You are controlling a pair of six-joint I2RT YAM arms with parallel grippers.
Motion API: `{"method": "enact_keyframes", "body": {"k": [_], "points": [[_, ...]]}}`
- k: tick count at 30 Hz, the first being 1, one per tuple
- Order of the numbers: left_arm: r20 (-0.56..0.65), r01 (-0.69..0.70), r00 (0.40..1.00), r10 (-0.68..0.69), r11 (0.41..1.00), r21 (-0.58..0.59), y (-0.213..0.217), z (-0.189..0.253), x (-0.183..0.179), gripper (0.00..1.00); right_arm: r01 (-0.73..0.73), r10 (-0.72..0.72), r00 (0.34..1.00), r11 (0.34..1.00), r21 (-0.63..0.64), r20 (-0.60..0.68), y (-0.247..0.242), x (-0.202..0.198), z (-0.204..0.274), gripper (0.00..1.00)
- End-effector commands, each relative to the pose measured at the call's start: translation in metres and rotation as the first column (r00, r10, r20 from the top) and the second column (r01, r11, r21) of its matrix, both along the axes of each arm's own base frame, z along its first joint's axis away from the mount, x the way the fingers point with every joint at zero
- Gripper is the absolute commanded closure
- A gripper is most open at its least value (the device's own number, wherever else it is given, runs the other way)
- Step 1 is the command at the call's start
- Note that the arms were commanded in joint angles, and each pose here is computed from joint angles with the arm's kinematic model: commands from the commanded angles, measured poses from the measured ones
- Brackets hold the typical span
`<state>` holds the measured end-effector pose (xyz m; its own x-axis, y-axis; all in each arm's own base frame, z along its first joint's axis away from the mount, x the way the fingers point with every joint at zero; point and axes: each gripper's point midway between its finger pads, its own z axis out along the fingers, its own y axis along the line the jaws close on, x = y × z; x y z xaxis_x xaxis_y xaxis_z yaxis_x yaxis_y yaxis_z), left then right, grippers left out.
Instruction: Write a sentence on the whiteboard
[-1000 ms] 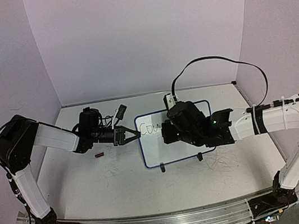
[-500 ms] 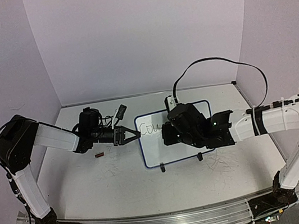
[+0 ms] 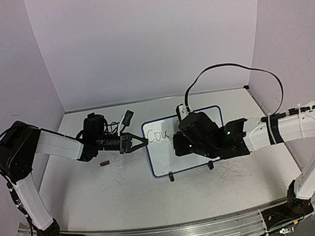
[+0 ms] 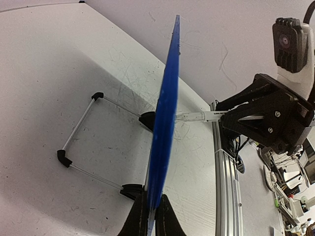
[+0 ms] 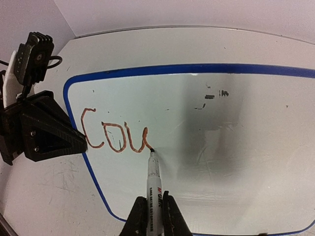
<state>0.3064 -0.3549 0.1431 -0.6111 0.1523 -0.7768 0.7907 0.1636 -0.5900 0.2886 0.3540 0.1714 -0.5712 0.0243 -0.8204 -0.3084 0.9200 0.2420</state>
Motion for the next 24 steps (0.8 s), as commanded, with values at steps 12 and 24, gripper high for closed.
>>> {"method": "enact_keyframes", "body": {"k": [12, 24], "points": [[-0.009, 0.039, 0.999, -0.039, 0.999, -0.020, -0.001, 0.011, -0.011, 1.00, -0.043, 0.033, 0.991, 0.996, 0.075, 0.128, 0.001, 0.002, 0.055, 1.00], [-0.008, 0.040, 0.999, -0.040, 0.999, -0.020, -0.001, 0.011, -0.011, 1.00, -0.003, -0.001, 0.992, 0.999, 0.036, 0.127, 0.003, 0.012, 0.050, 1.00]]}}
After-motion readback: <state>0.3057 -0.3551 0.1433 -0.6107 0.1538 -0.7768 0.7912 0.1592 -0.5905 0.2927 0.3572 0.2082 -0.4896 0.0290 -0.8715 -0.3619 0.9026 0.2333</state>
